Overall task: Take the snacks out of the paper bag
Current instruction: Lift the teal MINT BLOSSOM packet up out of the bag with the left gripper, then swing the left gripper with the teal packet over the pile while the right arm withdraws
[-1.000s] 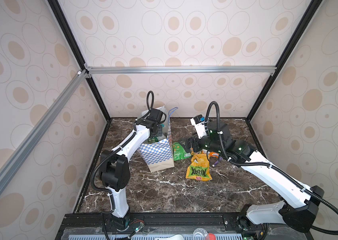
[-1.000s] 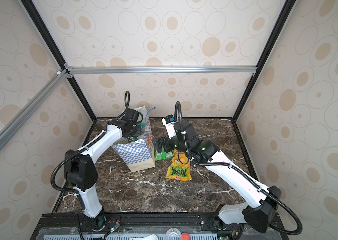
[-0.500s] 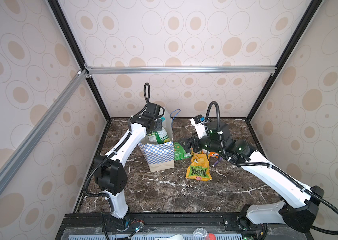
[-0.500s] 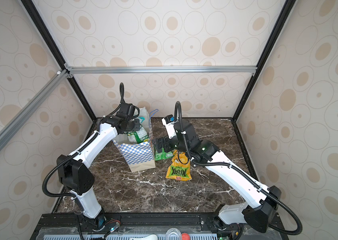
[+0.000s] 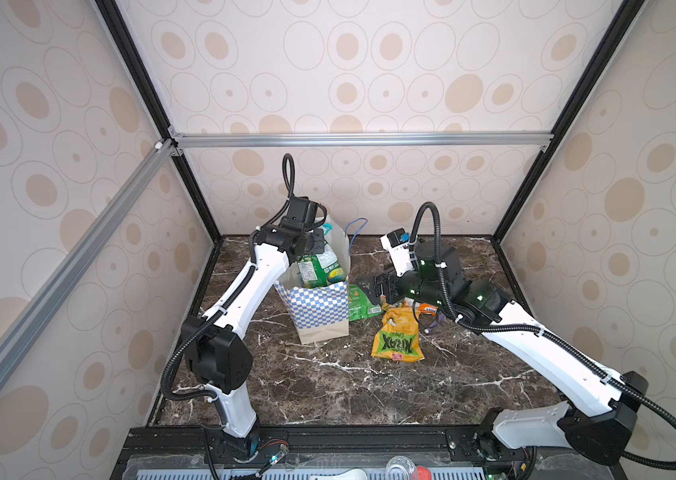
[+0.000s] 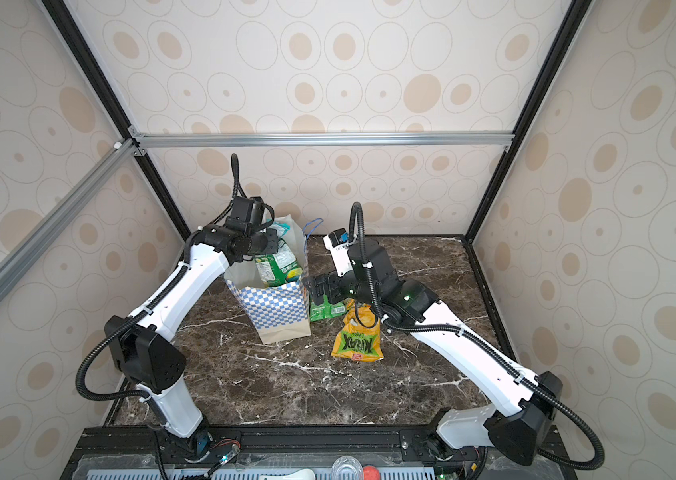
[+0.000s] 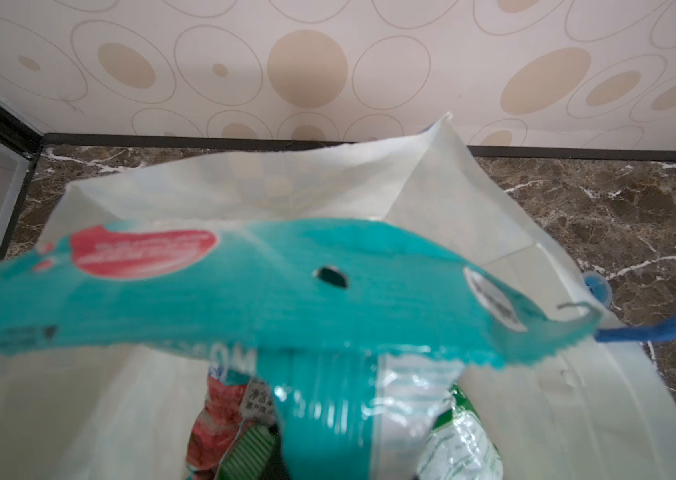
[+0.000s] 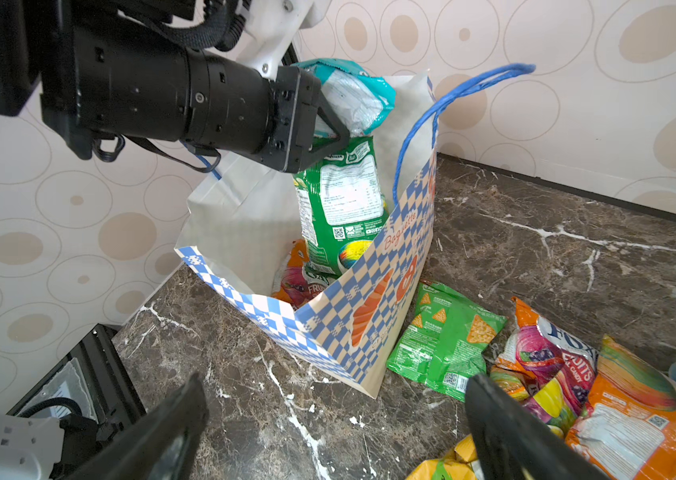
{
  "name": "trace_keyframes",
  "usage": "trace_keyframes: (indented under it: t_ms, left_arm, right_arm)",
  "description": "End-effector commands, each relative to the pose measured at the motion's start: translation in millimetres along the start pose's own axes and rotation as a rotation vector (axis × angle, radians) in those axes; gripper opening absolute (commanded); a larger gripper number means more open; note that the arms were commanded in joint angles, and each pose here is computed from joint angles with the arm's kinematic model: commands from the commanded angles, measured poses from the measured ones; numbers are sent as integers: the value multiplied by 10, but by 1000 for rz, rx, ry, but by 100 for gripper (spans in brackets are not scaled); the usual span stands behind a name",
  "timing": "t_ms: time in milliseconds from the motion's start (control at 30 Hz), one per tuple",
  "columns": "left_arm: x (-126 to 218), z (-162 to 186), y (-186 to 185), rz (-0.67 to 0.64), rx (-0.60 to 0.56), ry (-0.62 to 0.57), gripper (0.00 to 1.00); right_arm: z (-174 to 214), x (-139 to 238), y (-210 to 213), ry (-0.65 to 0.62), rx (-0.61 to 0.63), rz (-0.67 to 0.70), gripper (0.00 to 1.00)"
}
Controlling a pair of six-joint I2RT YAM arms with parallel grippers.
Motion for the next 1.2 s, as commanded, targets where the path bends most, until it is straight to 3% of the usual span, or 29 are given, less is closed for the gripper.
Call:
trace_keyframes:
  t_ms: [0,800,1167]
  left_arm:
    - [478,-357,-25,55,28,-172,0]
    - [1608,-838,-185,373,-41,-638,0]
    - [2060,-800,-437,566,-115,-744,0]
  right_arm:
    - [-7,14,30,-10,13,-12,100]
    - [-43,56,9,-39,-1,16,100]
    - [-205,251,-219,-125,-1,201,100]
Point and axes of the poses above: each gripper's point midway between its finger pads, its own x axis back along the fingers, its own y axis along the line the jaws close on, z = x × y, the point moved 8 cm from there along x, back along the fingers, and after that the axes turned 2 degrees about -x, right-handed, at the moved point
